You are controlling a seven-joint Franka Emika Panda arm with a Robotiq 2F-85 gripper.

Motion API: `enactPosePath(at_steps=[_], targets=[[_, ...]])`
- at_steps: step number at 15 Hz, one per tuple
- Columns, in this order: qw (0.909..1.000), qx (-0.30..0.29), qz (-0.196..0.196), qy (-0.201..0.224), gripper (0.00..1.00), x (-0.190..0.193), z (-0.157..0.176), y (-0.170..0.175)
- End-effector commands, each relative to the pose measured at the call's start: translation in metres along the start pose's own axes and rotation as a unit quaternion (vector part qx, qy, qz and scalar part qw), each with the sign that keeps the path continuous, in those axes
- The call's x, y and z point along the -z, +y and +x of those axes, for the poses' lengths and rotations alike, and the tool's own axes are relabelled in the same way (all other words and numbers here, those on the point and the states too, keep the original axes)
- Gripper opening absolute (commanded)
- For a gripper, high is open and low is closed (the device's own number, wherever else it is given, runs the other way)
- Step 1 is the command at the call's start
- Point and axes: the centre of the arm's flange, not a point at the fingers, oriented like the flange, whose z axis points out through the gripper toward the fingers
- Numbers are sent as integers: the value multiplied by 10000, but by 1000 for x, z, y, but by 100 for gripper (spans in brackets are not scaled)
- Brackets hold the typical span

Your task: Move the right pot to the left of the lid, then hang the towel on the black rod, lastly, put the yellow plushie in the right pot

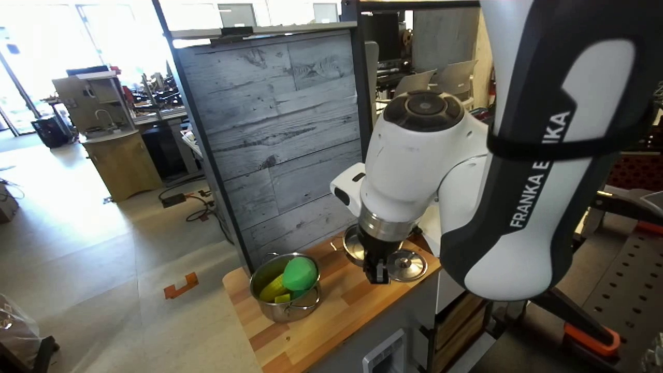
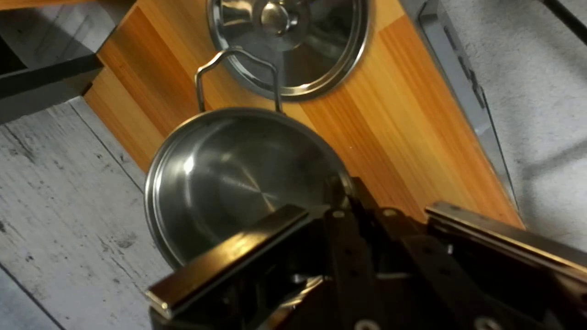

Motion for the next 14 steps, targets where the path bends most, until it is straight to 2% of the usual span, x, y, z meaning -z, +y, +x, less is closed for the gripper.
enactPosePath(at_steps=[1,4,7,14], targets=[[9995,106,139,-278,2,-7,19,-14],[9954,69,481,-822,2,-5,22,-26],[9919,104,640,-1093,2,-7,24,-37],[9910,66,760,-1100,2,-8,23,-47]])
